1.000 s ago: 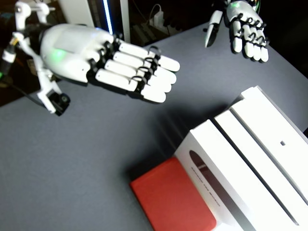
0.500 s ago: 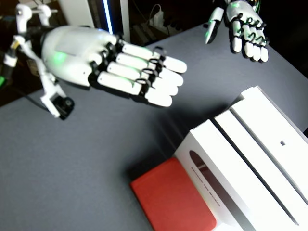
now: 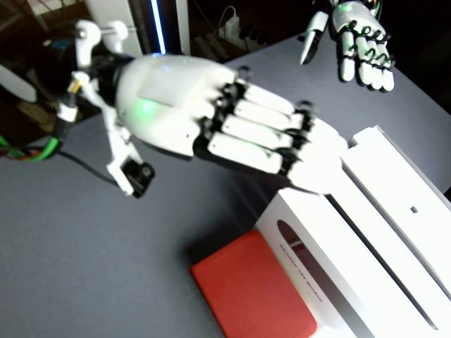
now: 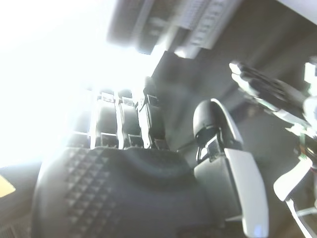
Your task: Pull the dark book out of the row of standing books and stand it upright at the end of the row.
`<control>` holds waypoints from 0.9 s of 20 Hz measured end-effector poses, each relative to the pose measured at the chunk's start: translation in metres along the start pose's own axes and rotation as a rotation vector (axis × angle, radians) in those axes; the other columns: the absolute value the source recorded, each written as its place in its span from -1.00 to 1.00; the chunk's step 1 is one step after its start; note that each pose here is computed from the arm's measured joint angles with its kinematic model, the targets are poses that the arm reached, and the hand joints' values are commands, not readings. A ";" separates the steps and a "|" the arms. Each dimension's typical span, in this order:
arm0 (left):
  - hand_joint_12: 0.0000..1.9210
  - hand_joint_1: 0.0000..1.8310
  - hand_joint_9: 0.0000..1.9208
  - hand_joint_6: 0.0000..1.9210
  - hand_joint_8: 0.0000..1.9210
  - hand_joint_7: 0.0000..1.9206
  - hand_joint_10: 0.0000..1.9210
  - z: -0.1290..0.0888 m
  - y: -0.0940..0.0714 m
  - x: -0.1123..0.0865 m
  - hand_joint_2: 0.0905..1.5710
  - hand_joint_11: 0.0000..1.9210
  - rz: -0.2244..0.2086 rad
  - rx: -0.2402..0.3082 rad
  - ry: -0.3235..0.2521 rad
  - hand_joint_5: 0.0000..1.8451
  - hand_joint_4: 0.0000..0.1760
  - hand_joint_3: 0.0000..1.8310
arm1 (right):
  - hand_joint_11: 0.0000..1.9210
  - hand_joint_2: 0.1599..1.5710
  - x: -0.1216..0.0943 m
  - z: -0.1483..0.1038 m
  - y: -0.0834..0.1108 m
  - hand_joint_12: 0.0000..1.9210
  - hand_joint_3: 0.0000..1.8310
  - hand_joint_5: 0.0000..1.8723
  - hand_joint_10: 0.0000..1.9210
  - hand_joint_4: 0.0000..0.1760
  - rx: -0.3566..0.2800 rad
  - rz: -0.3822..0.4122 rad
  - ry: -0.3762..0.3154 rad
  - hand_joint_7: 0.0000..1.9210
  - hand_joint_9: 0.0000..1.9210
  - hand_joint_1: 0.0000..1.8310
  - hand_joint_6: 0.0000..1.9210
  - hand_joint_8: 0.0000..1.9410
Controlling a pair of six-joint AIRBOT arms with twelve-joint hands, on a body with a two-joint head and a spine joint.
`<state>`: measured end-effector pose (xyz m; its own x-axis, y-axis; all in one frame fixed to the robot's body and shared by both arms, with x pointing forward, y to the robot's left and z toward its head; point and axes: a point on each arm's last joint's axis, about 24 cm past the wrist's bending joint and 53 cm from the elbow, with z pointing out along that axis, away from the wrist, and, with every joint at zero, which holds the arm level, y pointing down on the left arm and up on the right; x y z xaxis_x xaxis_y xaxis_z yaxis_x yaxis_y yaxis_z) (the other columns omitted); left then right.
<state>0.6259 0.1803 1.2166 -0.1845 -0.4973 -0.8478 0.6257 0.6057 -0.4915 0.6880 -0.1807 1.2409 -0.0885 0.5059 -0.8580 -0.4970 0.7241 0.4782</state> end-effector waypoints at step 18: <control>-1.00 -1.00 -1.00 -0.99 -1.00 -1.00 -1.00 -0.005 0.007 0.000 0.69 -1.00 -0.034 -0.019 -0.026 -0.98 -0.28 -1.00 | -1.00 0.65 0.016 -0.016 0.040 -1.00 -1.00 -0.56 -1.00 -1.00 -0.096 -0.057 0.061 -1.00 -1.00 -0.65 -0.22 -1.00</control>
<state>0.6265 0.1880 1.2120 -0.1855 -0.5335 -0.8252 0.6046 0.6001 -0.5238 0.6529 -0.1515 1.2432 -0.1086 0.4333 -0.8947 -0.5828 0.7013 0.4105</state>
